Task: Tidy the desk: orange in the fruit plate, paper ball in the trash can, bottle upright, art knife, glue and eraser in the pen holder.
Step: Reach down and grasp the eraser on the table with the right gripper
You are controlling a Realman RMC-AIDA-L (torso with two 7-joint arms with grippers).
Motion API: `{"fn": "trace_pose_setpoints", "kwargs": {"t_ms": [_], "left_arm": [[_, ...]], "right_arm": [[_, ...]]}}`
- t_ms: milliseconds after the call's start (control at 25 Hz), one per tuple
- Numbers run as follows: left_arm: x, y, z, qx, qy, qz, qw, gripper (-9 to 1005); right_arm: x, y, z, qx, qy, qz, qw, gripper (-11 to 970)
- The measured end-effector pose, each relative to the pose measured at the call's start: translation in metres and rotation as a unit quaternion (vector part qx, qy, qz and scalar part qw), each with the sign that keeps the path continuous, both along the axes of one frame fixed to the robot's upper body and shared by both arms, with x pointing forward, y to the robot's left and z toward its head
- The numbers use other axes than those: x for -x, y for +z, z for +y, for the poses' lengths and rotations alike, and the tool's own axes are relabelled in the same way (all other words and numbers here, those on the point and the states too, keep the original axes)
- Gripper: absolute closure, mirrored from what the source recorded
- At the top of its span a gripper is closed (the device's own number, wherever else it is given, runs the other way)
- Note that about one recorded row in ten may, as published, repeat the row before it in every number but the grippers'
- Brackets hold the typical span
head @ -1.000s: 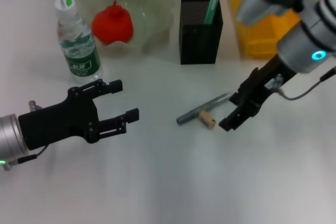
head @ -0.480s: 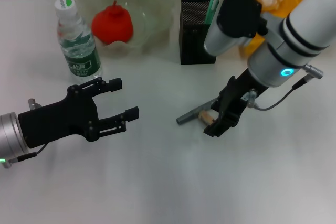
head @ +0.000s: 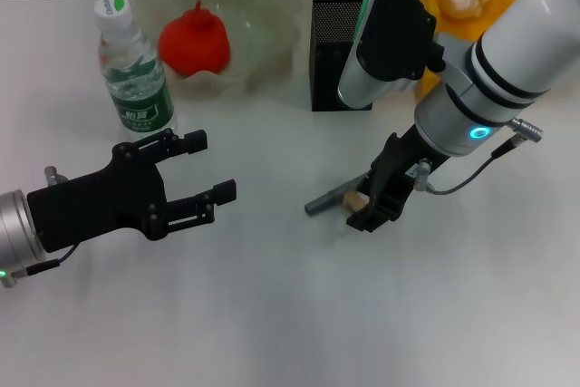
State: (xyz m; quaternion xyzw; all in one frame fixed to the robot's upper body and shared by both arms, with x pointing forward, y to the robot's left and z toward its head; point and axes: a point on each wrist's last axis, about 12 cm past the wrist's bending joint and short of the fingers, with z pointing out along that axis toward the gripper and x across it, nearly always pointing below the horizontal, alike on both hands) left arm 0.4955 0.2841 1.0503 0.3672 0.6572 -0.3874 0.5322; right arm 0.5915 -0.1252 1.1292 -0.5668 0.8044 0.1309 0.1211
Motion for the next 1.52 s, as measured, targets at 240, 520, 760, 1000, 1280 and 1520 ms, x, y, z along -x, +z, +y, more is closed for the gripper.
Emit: {"fn": "trace_pose_setpoints", "kwargs": {"t_ms": [240,520,760,1000,1280,1520], "left_arm": [[0.000,0.000,0.000,0.000,0.000,0.000,1.000,200],[0.000,0.000,-0.001,0.001,0.000,0.000,1.000,200],[0.000,0.000,-0.001,0.002,-0.001,0.000,1.000,201],[0.001,0.000,-0.002,0.005,0.000,0.000,1.000,201],[0.002,-0.001,-0.002,0.007,0.001,0.001,1.000,201],[0.003,-0.001,-0.002,0.007,0.002,0.000,1.000,200]], "right_arm": [[-0.001,-0.003,-0.001,-0.002,-0.009,-0.004,1.000,449],[-0.001,-0.006,-0.002,-0.002,-0.011,-0.004,1.000,492],[0.000,-0.010,-0.001,0.001,-0.010,-0.005,1.000,570],[0.000,-0.012,-0.001,0.001,-0.010,-0.007,1.000,616],[-0.001,-0.012,0.000,-0.004,-0.013,-0.008,1.000,697],[0.004,-0.002,0.000,-0.011,-0.003,0.010,1.000,771]]}}
